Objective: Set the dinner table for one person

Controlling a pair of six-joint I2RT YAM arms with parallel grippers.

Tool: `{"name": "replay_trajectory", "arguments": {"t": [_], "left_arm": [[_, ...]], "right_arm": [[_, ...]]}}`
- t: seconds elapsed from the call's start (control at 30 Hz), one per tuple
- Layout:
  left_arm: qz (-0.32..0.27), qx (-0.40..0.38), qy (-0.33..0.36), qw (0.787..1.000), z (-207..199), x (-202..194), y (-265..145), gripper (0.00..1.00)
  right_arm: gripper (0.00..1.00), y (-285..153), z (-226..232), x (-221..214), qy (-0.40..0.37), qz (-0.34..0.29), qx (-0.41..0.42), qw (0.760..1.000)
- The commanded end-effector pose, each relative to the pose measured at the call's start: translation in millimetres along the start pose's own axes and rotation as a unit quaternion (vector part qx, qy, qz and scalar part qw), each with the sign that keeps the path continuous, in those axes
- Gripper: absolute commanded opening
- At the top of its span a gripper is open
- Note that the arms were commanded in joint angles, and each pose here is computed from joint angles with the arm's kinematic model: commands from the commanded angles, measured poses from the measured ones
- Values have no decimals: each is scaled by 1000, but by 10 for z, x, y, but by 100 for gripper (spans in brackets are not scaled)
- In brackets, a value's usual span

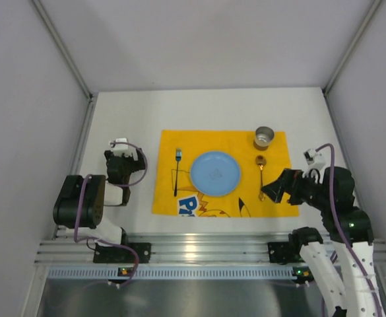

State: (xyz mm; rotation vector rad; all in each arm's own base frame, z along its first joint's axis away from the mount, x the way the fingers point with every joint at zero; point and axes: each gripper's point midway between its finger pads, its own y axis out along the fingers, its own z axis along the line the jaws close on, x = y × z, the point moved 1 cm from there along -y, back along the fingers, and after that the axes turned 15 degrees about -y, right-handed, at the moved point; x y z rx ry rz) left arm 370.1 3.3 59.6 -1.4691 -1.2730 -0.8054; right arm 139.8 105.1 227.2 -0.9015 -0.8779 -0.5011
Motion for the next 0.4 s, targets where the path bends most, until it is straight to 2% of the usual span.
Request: {"name": "replay_trajectory", "arguments": {"t": [0.0, 0.2, 0.27, 0.37], "left_arm": [[-40, -33, -2, 999, -142, 229, 61, 98], [-40, -33, -2, 999, -142, 230, 59, 99], [-40, -33, -2, 999, -142, 229, 61, 98], [-40, -33, -2, 999, -142, 229, 61, 98]], "right_arm": [[100, 26, -207, -70, -7, -6, -57, 998], [100, 51, -368, -229, 44, -13, -107, 993], [100, 38, -341, -222, 38, -23, -99, 994], [100, 26, -444, -172, 36, -32, -130, 990]]}}
